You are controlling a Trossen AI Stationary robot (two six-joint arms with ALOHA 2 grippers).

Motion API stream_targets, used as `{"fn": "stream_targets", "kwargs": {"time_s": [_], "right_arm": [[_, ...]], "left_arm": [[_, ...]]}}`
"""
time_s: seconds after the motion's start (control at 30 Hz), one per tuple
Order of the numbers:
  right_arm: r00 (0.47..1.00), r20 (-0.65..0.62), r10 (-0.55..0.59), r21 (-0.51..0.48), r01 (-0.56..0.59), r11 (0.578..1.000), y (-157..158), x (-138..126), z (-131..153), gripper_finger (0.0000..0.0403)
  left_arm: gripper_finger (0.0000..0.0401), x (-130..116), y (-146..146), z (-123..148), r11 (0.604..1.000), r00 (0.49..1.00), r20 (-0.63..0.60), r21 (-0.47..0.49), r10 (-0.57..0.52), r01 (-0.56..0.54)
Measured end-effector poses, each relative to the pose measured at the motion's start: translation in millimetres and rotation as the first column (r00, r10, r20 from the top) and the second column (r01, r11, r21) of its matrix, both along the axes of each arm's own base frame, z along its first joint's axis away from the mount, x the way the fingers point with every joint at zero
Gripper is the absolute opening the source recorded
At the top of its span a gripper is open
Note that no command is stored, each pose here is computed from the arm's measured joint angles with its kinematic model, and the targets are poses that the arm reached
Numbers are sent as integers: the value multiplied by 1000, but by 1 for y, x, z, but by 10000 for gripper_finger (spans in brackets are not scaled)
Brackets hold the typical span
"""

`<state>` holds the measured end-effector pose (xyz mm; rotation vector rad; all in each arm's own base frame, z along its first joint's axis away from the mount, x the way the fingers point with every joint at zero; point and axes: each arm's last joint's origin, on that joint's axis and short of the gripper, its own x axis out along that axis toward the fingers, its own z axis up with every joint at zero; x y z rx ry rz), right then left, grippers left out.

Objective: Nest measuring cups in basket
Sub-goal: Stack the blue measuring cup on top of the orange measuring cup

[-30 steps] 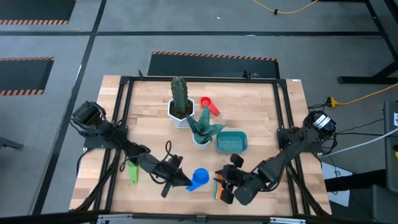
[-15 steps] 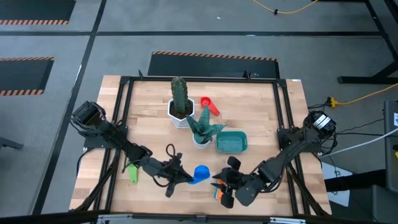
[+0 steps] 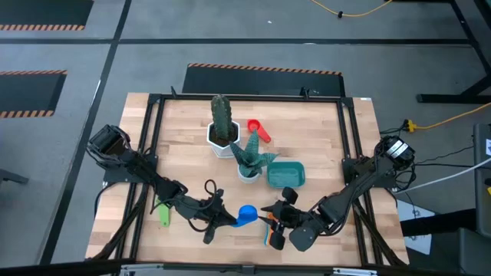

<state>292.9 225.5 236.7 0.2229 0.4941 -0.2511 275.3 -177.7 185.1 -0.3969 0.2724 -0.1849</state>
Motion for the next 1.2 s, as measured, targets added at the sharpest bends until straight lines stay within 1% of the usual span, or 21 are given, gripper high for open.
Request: {"fn": "stream_targets", "kwargs": {"time_s": [0.13, 0.5, 0.63, 0.9, 1.2], "right_arm": [[1000, 1, 12, -18, -12, 1000, 0, 0, 0, 130], [1000, 23, 7, -4, -7, 1000, 1, 1, 2, 130], [998, 54, -18, -38, 20, 999, -1, 4, 4, 130], [998, 47, -35, -10, 36, 999, -11, 13, 3, 130], [996, 59, -63, -5, 64, 998, -18, 21, 2, 130]], "left_arm": [[2, 0, 0, 0, 1000, 1000, 0, 1, 1, -1], [3, 0, 0, 0, 1000, 1000, 2, 3, 9, -9], [3, 0, 0, 0, 1000, 1000, 2, 3, 9, -9], [3, 0, 1, 0, 1000, 1000, 4, 7, 26, -26], [4, 0, 1, 0, 999, 999, 6, 7, 34, -34]]}}
